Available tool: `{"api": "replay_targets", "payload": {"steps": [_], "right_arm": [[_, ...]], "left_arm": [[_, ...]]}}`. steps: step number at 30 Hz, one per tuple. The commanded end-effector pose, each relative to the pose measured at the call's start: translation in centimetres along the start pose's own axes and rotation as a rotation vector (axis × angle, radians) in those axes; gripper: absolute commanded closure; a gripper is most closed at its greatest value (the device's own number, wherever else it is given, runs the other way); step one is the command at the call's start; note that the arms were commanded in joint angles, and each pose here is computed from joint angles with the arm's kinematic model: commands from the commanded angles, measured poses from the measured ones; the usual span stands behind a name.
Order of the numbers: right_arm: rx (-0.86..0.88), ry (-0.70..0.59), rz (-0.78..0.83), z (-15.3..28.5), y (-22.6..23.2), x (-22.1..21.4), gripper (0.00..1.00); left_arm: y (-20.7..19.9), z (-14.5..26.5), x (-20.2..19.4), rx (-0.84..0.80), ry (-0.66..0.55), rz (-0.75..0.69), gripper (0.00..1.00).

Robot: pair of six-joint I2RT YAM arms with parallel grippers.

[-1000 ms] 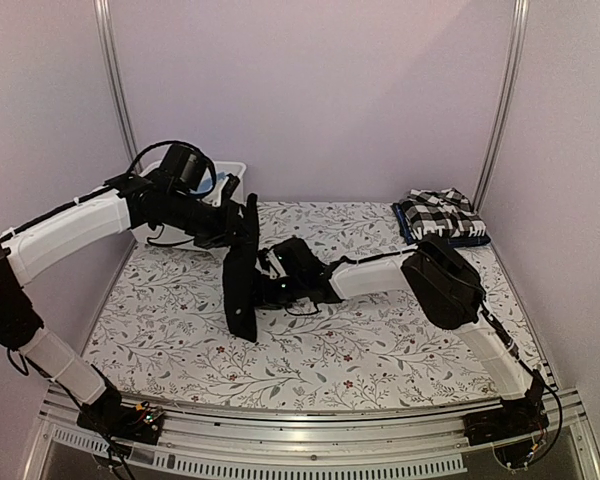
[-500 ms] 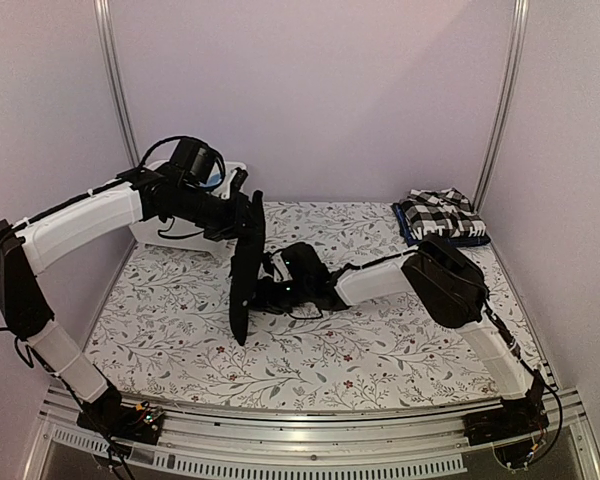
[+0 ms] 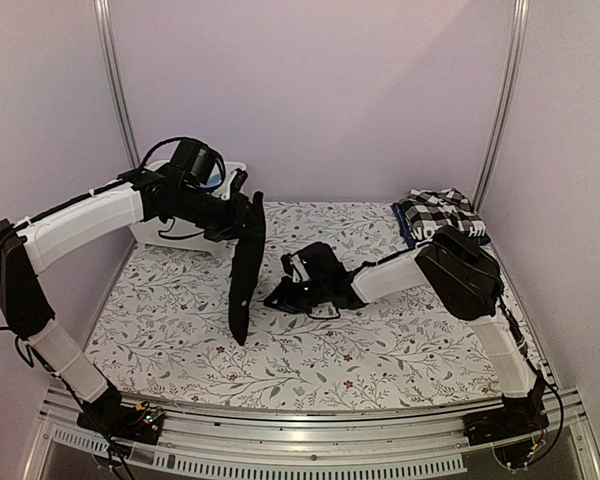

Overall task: Fold and stack the long sleeve shirts
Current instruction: Turn over the square-folded shirt at the center of the board.

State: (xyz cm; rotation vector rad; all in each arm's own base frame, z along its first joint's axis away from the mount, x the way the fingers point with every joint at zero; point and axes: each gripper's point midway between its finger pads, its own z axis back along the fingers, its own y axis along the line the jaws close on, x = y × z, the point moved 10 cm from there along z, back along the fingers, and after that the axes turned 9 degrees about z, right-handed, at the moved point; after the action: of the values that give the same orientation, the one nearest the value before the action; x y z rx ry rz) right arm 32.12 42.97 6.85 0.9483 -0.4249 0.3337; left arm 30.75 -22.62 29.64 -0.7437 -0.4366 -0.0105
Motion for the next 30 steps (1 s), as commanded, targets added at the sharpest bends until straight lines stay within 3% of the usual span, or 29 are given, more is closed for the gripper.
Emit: {"api": "replay_targets", "payload": {"steps": [1,10,16,20,22,26,30], "right_arm": [[-0.089,0.028,-0.056,2.0,-1.6,-0.2,0.97],[-0.124,-0.076,-0.056,10.2,-2.3,2.5,0.96],[-0.297,-0.166,-0.064,19.5,-3.7,3.5,0.83],[-0.44,-0.243,-0.093,26.1,-5.6,2.1,0.67],[-0.447,-0.276,-0.074,28.1,-4.9,1.6,0.57],[-0.418,-0.237,-0.046,28.0,-4.4,0.8,0.45],[-0.405,-0.18,0.008,26.3,-3.5,0.4,0.36]], "left_arm": [[0.0,-0.3,0.8,-0.029,-0.016,-0.013,1.0],[-0.9,-3.9,-0.2,-0.046,0.035,0.009,1.0],[-3.5,-13.0,-2.8,0.002,0.106,0.028,1.0],[-6.4,-19.8,-4.7,-0.004,0.189,-0.002,0.79],[-8.8,-20.9,-4.9,-0.005,0.18,-0.054,0.62],[-9.1,-19.4,-3.8,0.017,0.128,-0.061,0.47],[-7.1,-15.8,-3.1,0.062,0.066,-0.04,0.44]]}}
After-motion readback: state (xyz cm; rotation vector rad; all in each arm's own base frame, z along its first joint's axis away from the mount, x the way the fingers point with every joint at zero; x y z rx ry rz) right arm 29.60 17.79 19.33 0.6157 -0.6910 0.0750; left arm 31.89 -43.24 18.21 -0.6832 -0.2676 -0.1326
